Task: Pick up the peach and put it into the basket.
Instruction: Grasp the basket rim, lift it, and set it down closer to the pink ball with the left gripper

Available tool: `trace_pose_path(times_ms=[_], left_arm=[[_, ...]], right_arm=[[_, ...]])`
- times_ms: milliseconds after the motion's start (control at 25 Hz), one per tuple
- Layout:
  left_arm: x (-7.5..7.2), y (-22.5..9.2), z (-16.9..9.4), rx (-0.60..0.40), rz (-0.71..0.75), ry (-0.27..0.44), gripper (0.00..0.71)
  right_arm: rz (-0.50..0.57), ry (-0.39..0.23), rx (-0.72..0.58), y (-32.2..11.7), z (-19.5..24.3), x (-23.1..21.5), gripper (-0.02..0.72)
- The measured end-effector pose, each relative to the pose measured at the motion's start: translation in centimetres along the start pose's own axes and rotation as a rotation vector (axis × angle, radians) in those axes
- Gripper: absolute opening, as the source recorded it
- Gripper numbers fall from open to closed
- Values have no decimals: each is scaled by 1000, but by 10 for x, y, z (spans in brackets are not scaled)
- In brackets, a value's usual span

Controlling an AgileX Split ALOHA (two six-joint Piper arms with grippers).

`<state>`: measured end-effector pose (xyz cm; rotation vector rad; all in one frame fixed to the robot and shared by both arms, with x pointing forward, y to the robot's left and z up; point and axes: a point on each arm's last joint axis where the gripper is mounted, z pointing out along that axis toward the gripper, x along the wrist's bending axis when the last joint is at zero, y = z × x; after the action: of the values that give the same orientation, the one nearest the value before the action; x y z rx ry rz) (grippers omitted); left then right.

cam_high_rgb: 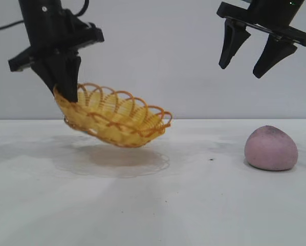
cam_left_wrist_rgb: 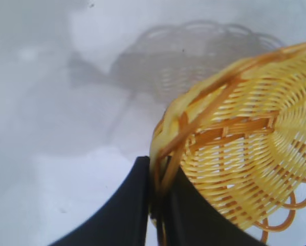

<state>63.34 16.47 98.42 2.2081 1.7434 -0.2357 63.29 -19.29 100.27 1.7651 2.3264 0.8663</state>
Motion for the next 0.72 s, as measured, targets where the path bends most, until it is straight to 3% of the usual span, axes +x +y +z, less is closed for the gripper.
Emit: trace_pose_path(times_ms=[80, 360, 720], left_arm=[[-6, -14, -4, -46, -59, -61, 0], [-7, -64, 30, -70, -341, -246, 0], [3, -64, 60, -79, -458, -256, 0]], right_arm=[[0, 0, 0, 0, 0, 0, 465], [0, 0, 0, 0, 0, 0, 465], [0, 0, 0, 0, 0, 0, 465]])
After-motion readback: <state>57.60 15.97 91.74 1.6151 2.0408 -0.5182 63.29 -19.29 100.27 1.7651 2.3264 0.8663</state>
